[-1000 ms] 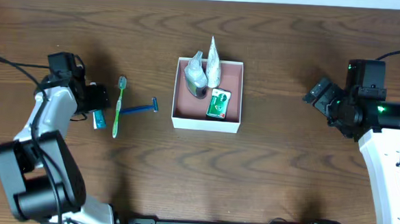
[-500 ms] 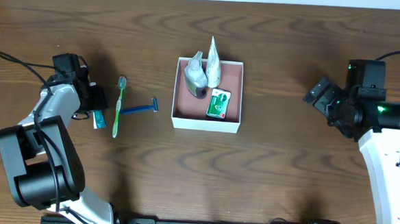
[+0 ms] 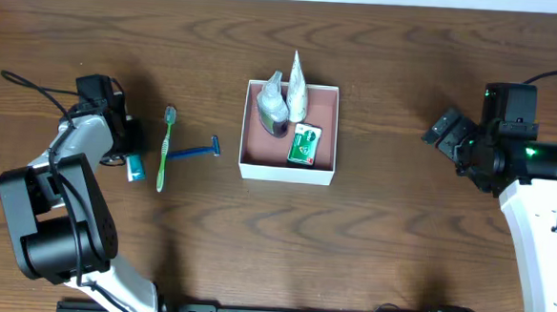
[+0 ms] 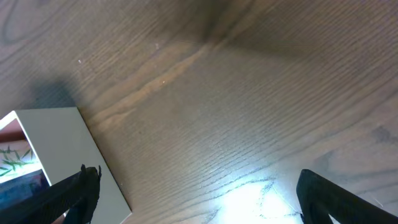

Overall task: Pack container
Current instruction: 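Move left gripper to the Colgate toothpaste tube and grasp it, then carry the toothpaste tube into the box and release, then return left gripper to the green toothbrush and grasp it, then place the toothbrush into the box and release, then grasp the blue razor by its handle with the left gripper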

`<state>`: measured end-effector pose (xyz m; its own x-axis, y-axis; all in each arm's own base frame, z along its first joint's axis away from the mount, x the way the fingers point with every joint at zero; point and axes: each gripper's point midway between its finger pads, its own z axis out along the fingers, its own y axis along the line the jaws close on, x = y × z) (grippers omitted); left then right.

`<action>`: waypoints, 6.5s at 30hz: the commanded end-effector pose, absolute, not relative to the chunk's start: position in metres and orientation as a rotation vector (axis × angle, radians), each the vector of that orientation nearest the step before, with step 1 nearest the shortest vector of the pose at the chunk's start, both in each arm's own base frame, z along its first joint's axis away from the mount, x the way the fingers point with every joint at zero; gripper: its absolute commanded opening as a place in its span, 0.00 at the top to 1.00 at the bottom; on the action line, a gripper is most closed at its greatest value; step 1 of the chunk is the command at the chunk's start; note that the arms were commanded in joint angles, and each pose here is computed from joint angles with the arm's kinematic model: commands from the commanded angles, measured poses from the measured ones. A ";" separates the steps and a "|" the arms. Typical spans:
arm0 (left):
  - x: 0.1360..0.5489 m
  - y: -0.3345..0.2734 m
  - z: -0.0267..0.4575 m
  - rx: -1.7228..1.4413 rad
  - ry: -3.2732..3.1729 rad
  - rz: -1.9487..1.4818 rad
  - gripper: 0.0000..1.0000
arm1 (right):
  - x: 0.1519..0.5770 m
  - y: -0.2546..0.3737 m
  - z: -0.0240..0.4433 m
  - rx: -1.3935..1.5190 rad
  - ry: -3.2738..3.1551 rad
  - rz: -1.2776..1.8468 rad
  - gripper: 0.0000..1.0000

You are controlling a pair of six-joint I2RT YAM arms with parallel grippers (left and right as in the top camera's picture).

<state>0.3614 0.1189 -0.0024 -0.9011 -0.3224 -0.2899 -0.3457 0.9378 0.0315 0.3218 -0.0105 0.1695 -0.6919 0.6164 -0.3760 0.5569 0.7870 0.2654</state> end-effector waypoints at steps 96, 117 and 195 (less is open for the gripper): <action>0.372 0.036 0.034 -0.130 2.784 0.029 0.35 | 0.322 -0.012 0.170 0.881 2.526 0.177 0.01; 0.355 0.048 -0.019 -0.184 2.931 0.046 0.64 | 0.322 -0.012 0.170 0.881 2.526 0.177 0.01; 0.337 -0.020 0.102 0.387 2.725 0.124 0.23 | 0.322 -0.012 0.170 0.881 2.526 0.177 0.01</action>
<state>0.3329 -0.0281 0.1350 -0.8311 0.3463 -0.4350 0.2940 0.9378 0.1849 0.3218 -0.0105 0.1695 -0.6919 0.6164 -0.3760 0.5569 0.7870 0.2654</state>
